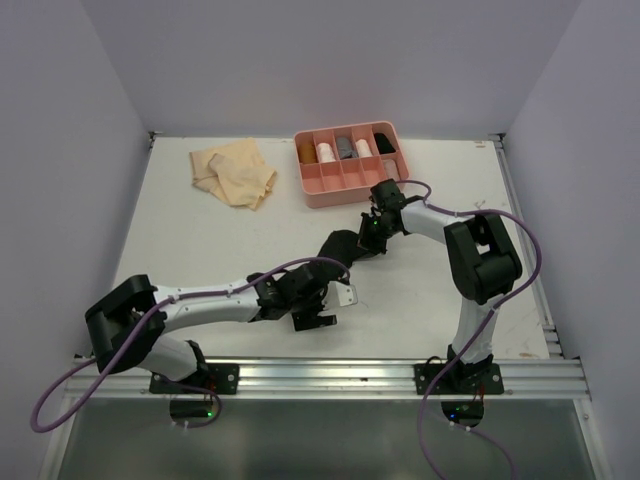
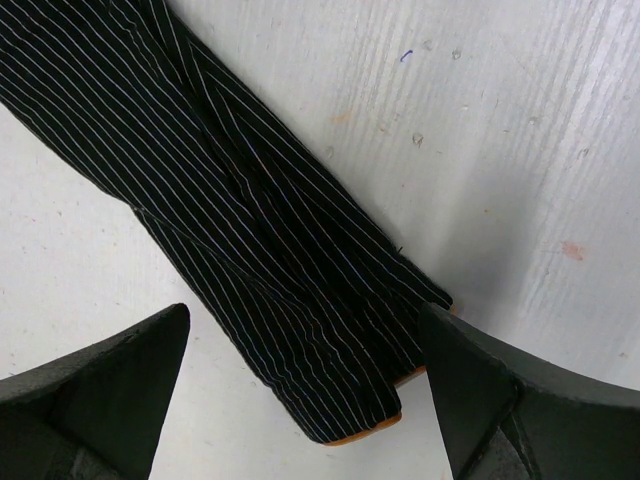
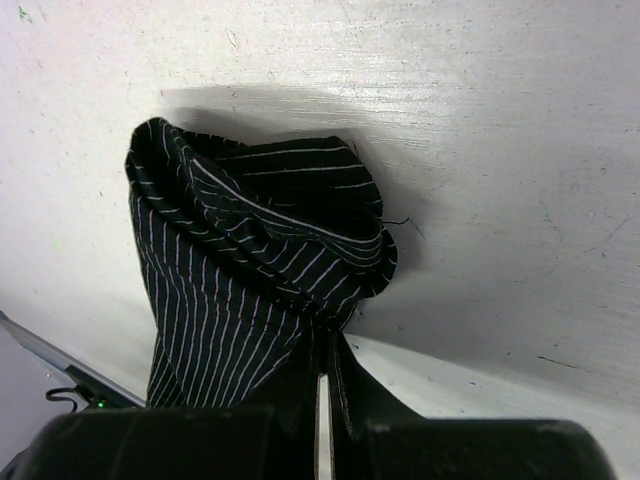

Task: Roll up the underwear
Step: Fold the underwear

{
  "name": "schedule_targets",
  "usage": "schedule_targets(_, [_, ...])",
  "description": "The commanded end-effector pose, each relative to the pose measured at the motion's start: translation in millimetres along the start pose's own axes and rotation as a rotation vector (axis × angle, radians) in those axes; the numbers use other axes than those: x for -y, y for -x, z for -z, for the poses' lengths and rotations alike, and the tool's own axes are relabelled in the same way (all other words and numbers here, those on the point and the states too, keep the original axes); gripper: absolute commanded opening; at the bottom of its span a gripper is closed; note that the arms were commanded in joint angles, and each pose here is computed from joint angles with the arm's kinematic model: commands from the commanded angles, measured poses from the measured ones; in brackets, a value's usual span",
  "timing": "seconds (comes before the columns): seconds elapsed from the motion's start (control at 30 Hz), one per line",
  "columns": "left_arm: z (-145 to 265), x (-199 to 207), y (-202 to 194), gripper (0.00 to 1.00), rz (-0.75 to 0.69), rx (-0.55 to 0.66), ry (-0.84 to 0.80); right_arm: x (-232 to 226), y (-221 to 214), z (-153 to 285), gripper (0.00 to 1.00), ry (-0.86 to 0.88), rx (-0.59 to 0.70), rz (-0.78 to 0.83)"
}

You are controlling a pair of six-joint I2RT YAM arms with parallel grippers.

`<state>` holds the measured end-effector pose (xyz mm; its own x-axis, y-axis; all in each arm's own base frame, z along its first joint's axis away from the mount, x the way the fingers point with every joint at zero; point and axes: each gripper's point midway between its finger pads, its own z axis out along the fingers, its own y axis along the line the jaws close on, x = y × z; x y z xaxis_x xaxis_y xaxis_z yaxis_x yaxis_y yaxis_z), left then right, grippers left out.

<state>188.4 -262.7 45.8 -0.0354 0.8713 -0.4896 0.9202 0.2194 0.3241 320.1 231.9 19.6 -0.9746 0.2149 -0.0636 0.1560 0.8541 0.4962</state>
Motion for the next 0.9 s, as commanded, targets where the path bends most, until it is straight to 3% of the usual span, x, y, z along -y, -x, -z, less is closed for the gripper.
schedule_targets(0.0, [-1,-7,16,1.0,0.023,0.029,0.031,-7,7,5,0.0,0.007,0.016,0.017])
schedule_targets(0.87, [-6,14,-15,1.0,-0.009,-0.055,-0.033,-14,25,17,0.0,-0.038,0.045,0.062])
